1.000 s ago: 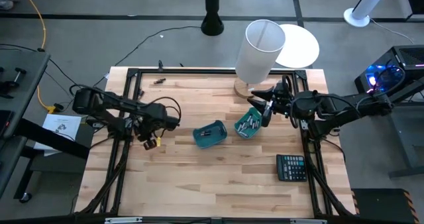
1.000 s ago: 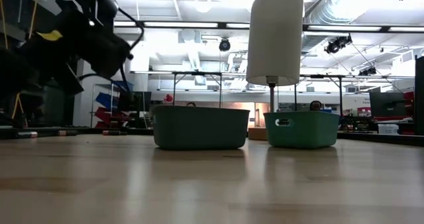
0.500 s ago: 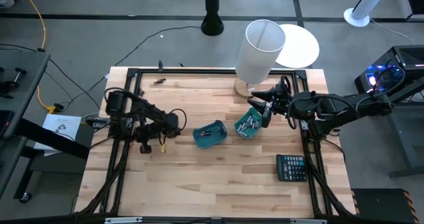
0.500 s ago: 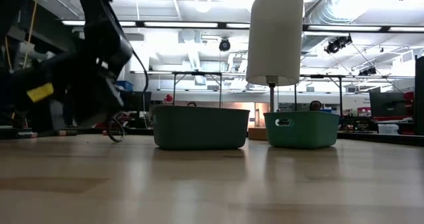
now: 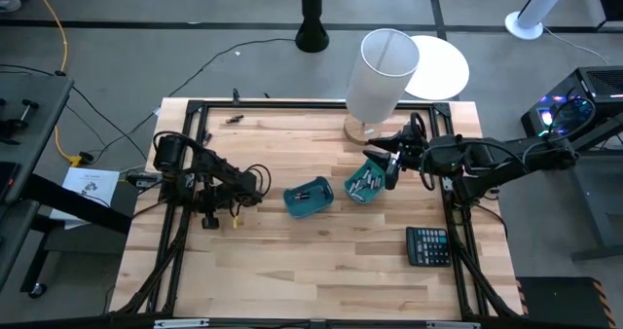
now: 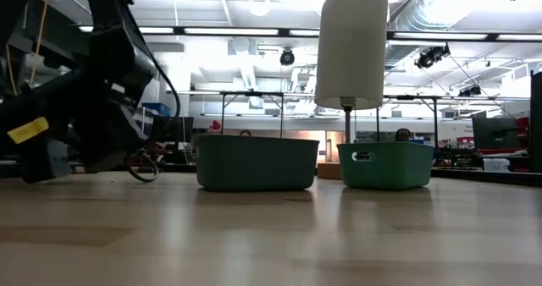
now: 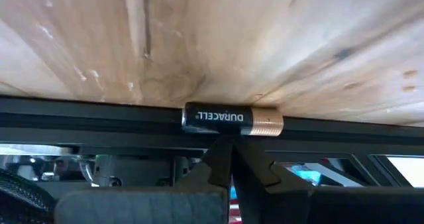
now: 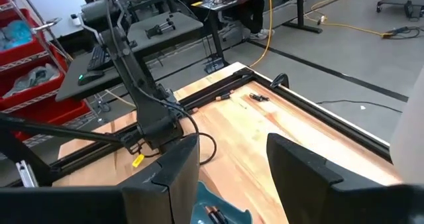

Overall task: Sort batteries
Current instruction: Put the black battery into the blue bin

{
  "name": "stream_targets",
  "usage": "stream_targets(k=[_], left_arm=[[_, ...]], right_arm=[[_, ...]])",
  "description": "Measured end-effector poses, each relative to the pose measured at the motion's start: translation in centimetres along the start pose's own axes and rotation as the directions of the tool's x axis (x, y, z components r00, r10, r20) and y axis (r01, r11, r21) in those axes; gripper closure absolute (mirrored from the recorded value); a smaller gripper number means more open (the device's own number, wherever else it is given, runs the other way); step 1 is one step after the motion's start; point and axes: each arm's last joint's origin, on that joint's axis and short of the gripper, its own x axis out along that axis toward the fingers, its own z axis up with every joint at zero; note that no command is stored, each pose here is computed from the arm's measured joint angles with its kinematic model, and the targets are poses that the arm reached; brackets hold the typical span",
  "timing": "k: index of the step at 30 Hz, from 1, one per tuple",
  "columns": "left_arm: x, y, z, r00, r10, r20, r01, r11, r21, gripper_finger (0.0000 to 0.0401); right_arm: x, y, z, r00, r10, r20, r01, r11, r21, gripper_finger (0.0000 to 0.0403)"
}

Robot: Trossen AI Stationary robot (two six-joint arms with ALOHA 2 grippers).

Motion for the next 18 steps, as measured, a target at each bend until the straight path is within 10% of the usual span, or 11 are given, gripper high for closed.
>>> stream_targets(k=[18], left_arm=[[-3.5,-1.0,1.1,0.989,-0.047,0.141,0.048,0.999,-0.003,0.0401]], right_arm=[[0.0,-0.2,0.0,0.998,-0.052,0.017,0.052,0.999,-0.003,0.0231]])
